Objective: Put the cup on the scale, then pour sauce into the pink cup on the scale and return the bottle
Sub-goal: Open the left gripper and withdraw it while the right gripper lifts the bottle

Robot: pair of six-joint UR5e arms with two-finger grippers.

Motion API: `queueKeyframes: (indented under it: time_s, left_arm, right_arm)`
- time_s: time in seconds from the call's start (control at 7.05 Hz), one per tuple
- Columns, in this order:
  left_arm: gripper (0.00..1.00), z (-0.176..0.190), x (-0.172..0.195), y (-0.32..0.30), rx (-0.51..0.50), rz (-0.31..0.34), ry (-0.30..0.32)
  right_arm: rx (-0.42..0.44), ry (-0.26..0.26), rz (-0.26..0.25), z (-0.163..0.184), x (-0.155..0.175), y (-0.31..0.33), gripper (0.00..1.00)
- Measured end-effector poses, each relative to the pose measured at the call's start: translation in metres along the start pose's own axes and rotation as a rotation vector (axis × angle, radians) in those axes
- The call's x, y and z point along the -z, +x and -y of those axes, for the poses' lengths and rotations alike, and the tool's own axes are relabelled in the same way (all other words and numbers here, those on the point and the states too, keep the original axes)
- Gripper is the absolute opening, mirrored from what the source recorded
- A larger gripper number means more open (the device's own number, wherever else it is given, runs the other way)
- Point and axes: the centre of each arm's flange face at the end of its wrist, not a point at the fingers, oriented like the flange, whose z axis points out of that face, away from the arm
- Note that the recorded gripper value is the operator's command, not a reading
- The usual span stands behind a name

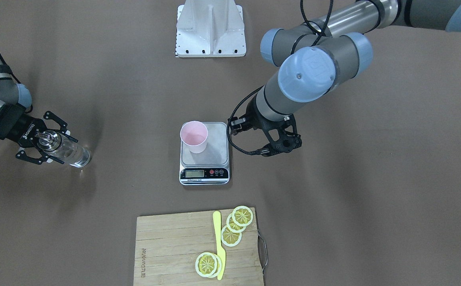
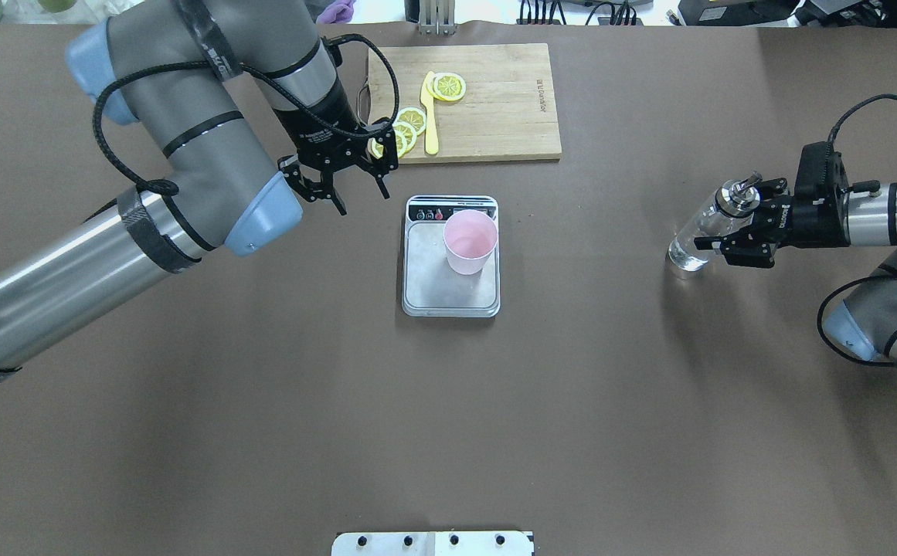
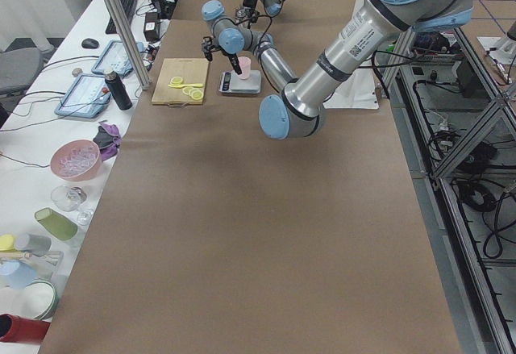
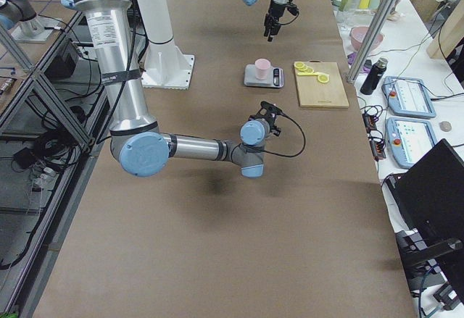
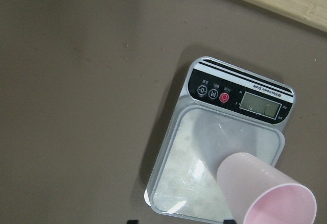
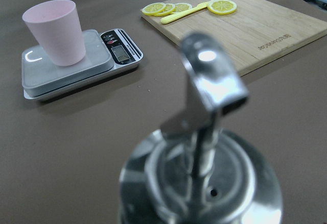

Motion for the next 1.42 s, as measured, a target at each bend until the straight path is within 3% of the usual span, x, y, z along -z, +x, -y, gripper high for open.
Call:
queueKeyframes:
  time_s: [0.43, 0.71, 0.99, 1.14, 1.42]
  left_arm:
    - [0.64, 0.024, 0.037, -0.053, -0.021, 0.040, 0.025]
    - [0.64, 0.043, 0.069, -0.098, -0.047, 0.063, 0.054]
    - [0.78, 0.077, 0.105, -0.158, -0.114, 0.080, 0.099]
    - [0.87, 0.094, 0.124, -0.190, -0.161, 0.091, 0.123]
    - [0.91, 0.120, 0.159, -0.252, -0.241, 0.112, 0.169]
  right_arm:
    - [-0.022, 0.012, -0.029, 0.053, 0.008, 0.014, 0.21]
    - [-0.068, -0.046, -0.053, 0.111, 0.003, 0.015, 0.21]
    - [-0.130, -0.120, -0.079, 0.157, -0.018, 0.014, 0.22]
    - [-0.137, -0.148, -0.087, 0.177, -0.029, 0.011, 0.23]
    - [-0.077, -0.192, -0.071, 0.201, -0.054, -0.004, 0.23]
